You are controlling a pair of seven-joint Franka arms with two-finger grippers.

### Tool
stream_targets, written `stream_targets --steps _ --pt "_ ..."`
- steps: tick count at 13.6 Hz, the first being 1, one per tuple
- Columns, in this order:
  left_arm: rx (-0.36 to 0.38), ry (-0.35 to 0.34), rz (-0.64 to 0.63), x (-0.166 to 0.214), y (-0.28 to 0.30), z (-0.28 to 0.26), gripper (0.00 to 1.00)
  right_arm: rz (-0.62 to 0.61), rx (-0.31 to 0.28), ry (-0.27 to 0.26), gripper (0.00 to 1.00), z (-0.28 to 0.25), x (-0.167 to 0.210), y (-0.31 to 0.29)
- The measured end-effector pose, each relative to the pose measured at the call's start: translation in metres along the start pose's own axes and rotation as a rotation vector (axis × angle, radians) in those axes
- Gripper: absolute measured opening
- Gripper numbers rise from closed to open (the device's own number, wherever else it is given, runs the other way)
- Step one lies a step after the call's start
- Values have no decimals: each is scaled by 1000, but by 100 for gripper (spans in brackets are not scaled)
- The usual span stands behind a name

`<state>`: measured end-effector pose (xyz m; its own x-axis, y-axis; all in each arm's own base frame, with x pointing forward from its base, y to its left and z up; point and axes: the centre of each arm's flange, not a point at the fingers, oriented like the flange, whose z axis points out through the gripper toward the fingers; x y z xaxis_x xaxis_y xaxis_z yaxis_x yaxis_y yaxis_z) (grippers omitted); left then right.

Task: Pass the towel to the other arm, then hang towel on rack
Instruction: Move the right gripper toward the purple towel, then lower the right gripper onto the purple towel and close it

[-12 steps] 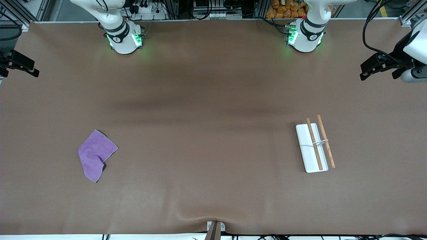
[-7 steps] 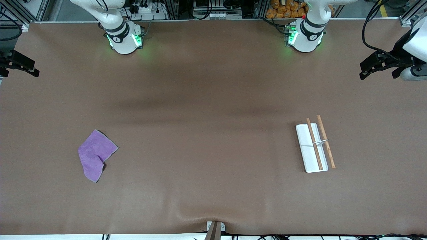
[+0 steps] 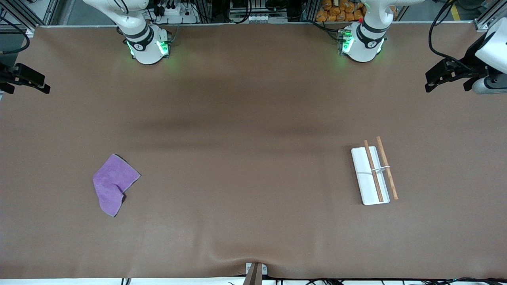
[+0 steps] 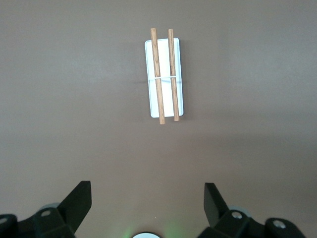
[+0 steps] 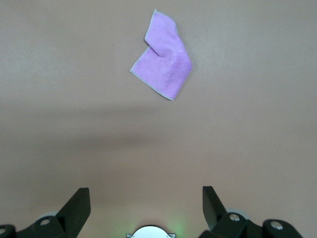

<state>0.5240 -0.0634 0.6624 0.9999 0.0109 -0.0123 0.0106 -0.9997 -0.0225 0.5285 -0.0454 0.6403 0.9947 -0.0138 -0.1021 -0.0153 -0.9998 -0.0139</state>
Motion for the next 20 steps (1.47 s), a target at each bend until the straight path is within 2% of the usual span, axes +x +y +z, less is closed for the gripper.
stream_targets --steps 5,7,10,15,20 --pt "0 3 -2 -1 -1 -2 100 29 12 -73 100 43 29 19" --pt "0 3 -2 -1 -1 -2 100 51 17 -84 100 65 45 34" --pt "0 3 -1 -2 -1 -3 100 96 25 -74 100 104 73 65" --pt "0 3 3 -2 1 -3 100 126 25 0 100 175 130 100" --pt "0 3 8 -2 2 -2 100 -19 13 39 100 229 174 91"
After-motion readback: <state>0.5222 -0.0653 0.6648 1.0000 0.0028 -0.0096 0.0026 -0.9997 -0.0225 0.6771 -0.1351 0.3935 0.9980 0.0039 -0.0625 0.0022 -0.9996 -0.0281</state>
